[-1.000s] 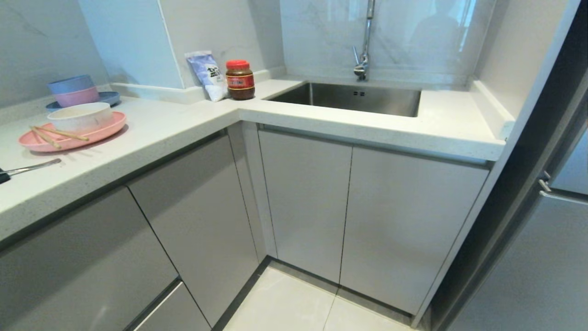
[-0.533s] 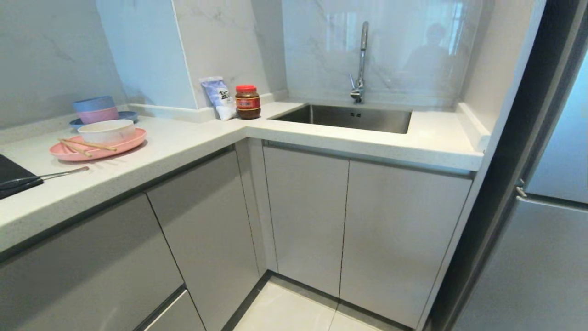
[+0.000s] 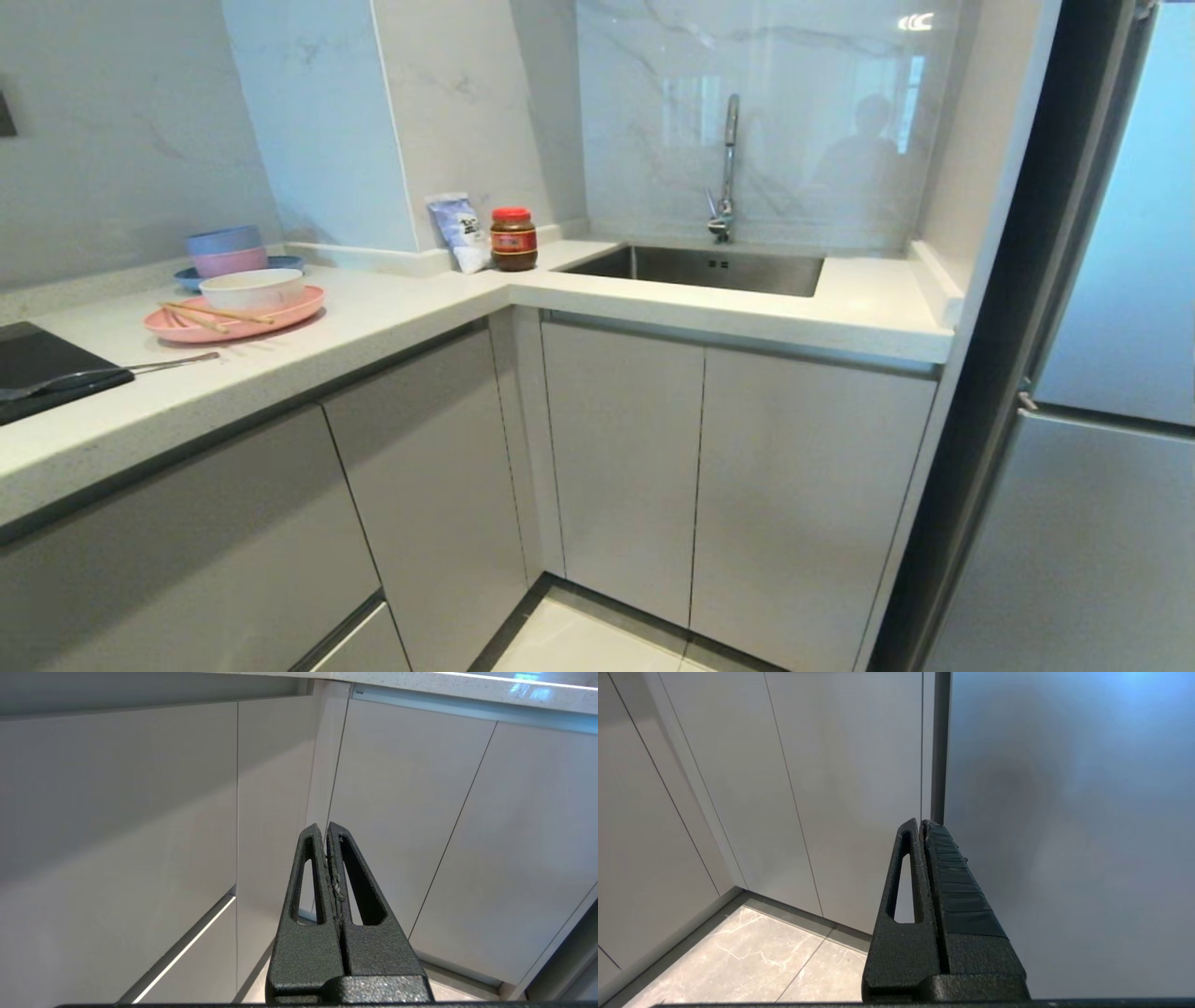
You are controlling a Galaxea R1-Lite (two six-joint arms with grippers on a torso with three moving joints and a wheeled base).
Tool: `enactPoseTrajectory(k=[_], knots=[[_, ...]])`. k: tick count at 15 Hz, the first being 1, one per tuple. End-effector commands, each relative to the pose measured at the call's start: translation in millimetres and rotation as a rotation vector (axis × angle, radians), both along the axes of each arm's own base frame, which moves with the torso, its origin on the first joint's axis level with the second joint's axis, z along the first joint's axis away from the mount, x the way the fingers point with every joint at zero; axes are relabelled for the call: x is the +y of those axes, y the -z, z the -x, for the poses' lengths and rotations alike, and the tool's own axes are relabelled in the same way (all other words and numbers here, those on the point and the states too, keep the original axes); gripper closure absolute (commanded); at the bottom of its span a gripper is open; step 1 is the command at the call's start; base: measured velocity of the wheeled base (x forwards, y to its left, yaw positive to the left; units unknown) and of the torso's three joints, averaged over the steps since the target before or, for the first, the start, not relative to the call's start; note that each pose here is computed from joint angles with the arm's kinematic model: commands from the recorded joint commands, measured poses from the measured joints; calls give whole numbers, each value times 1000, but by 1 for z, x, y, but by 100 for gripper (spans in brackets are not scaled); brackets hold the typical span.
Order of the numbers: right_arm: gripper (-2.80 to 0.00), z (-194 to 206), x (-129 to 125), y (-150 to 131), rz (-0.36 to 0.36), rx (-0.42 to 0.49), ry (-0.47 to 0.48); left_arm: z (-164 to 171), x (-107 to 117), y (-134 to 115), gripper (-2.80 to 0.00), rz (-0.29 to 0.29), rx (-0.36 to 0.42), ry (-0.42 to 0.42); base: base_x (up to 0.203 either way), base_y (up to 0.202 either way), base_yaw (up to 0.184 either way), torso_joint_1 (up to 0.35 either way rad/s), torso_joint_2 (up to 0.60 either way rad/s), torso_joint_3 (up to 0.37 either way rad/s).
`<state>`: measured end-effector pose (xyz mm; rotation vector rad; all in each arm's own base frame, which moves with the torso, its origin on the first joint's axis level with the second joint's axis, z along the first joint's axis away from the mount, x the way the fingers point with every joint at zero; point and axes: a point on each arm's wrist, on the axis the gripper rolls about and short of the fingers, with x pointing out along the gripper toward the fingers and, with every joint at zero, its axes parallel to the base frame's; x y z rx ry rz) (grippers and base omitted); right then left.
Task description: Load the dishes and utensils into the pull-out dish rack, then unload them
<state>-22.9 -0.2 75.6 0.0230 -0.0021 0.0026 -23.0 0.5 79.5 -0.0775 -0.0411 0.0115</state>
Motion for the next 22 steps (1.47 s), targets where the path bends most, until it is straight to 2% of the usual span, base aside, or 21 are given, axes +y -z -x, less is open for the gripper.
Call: enactPoseTrajectory(k=[1,22], knots=[[0,0,0,0,0,2,-1,-1,0,4,0,1,16,-1,0,0,0,0,0,0],[0,0,0,1,-1,4,-1,-1,0,4,0,1,16,-1,0,0,0,0,0,0]])
